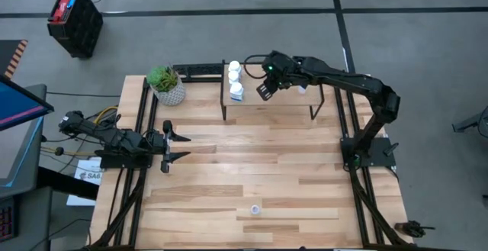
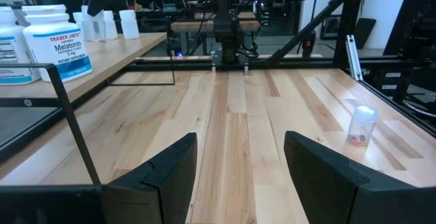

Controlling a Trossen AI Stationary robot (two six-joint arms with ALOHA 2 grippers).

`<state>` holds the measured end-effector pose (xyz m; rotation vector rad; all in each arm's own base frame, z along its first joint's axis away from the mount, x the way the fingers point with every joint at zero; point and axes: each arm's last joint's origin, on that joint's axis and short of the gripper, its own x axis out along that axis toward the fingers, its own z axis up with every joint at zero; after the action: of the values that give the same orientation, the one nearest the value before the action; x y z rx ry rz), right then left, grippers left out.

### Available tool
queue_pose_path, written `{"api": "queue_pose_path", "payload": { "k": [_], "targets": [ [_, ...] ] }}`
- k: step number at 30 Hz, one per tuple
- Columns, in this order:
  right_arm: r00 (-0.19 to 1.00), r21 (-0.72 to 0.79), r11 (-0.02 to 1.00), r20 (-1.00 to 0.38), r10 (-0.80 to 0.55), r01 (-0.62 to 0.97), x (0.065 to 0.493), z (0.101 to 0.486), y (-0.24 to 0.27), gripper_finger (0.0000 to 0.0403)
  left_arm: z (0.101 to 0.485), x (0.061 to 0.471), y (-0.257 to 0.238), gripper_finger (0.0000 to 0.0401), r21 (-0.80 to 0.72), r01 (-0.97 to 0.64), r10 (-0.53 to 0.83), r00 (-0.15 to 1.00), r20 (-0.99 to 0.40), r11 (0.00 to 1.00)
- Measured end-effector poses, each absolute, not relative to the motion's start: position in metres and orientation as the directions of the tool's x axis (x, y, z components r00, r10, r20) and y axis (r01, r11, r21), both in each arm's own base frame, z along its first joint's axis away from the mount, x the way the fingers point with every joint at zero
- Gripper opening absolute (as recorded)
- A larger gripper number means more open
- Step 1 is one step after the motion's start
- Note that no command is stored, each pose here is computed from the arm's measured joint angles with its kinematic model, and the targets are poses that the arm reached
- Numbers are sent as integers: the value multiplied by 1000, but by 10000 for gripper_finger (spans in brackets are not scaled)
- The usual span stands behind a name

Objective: Pick and place medicine bottles onto shelf by color
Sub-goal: Put the top transparent pill bottle on the shelf aligned with the other transparent pill bottle, then put the transparent pill bottle on the shelf aligned with the other transparent pill bottles

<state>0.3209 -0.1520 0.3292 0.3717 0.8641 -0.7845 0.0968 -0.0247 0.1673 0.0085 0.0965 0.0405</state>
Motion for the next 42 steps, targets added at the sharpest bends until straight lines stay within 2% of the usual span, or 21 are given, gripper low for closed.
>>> {"api": "queue_pose_path", "payload": {
  "k": [7,13,22,26,31,42],
  "targets": [
    [399,-12,662,-790,-465,749,320,329,-155,221,167,97,-25,210,10,-40,41,995,-96,999],
    [401,-11,663,-789,-466,749,320,330,-154,229,167,97,-25,210,10,-40,41,995,-96,999],
    [487,34,692,-735,-472,721,320,381,-141,230,167,97,-25,210,11,-40,41,995,-96,999],
    [521,69,777,-779,-350,625,322,393,-108,230,167,97,-25,210,10,-40,41,995,-96,999],
    [497,48,872,-836,-232,487,332,384,-53,230,167,97,-25,210,10,-40,41,995,-96,999],
    [428,1,991,-902,-59,137,381,309,87,230,167,97,-25,210,11,-40,41,994,-96,999]
  ]
}}
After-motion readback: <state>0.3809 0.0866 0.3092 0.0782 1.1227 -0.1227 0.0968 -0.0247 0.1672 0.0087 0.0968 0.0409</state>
